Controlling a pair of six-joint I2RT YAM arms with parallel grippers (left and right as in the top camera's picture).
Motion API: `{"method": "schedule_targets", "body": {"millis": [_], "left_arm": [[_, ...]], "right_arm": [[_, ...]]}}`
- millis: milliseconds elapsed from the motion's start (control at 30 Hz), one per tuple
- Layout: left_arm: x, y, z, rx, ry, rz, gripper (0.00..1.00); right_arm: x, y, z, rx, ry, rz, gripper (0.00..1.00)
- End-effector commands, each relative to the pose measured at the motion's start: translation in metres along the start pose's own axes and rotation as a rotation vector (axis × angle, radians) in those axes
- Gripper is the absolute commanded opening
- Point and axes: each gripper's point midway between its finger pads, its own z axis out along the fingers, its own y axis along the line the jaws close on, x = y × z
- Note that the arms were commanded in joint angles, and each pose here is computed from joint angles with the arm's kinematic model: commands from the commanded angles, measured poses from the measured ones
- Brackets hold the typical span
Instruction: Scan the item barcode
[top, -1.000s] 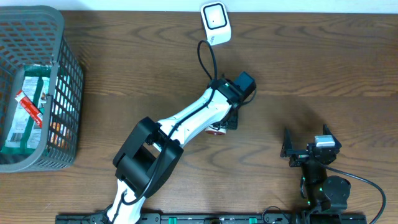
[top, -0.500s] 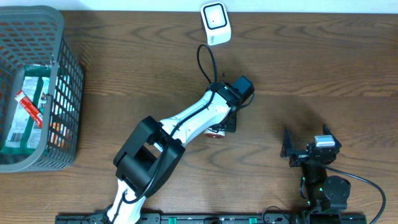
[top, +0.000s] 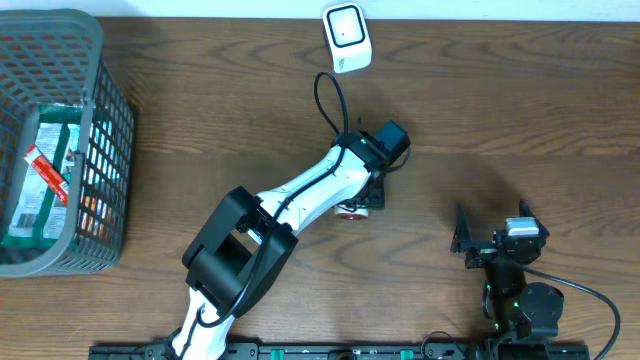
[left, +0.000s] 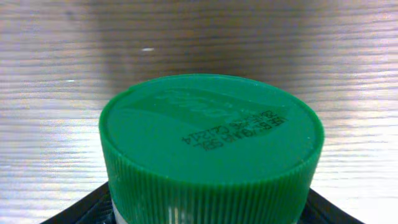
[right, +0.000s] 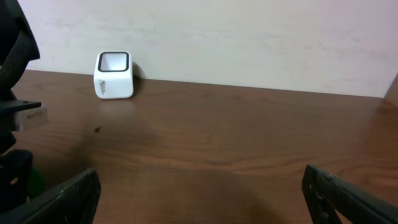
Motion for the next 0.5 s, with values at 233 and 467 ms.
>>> {"method": "schedule_targets", "body": {"millis": [233,467], "left_arm": [[-0.0002,-0.0116,0.0047,0.053,0.01,-0.027,0.67],[0.0004,-0.0117,0.0047,0.052,0.012,-0.029,0.68]], "right_arm": [[0.0002,-0.0026,-0.0003,0.011,0.0,-0.011,0.99],[0.0002,-0.0026,-0.0003,0.011,-0.001,-0.011,0.99]]}}
